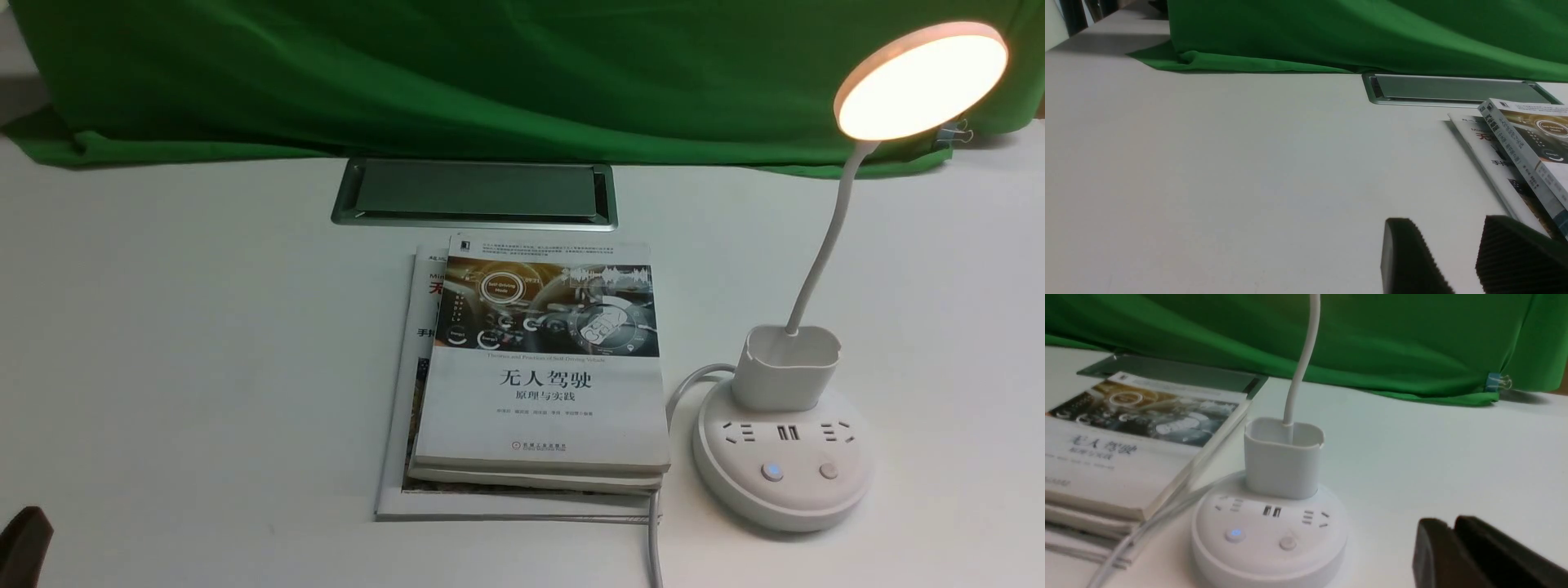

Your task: Turn off the desk lamp on the white desktop by hand.

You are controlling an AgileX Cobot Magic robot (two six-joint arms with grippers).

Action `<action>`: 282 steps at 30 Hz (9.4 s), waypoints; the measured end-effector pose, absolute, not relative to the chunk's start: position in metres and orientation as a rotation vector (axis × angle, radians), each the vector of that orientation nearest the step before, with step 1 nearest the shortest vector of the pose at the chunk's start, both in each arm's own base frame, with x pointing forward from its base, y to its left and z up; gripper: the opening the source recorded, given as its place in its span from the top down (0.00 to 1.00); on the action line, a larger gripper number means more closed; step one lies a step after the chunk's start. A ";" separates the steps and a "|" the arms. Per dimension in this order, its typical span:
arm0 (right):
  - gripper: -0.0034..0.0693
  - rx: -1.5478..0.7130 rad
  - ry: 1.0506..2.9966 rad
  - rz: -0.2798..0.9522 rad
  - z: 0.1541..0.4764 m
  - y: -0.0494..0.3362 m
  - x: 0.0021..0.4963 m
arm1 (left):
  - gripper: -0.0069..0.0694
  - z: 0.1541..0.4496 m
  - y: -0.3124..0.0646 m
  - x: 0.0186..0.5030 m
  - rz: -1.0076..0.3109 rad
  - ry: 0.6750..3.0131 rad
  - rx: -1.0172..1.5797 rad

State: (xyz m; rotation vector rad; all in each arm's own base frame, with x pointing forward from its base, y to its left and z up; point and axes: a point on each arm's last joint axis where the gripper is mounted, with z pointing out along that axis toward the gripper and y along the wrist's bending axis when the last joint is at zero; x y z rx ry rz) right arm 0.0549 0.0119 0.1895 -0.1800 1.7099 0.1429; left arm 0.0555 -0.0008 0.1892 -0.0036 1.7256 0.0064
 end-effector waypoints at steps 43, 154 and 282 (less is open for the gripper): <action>0.87 -0.378 2.851 0.262 0.249 0.071 0.225 | 0.59 0.189 -0.001 0.056 0.006 1.726 -0.004; 0.91 -0.463 2.981 0.164 0.177 0.099 0.288 | 0.59 0.189 -0.001 0.056 0.006 1.726 -0.004; 0.88 -0.266 1.729 0.015 0.187 0.009 0.055 | 0.59 0.189 -0.001 0.056 0.006 1.727 -0.004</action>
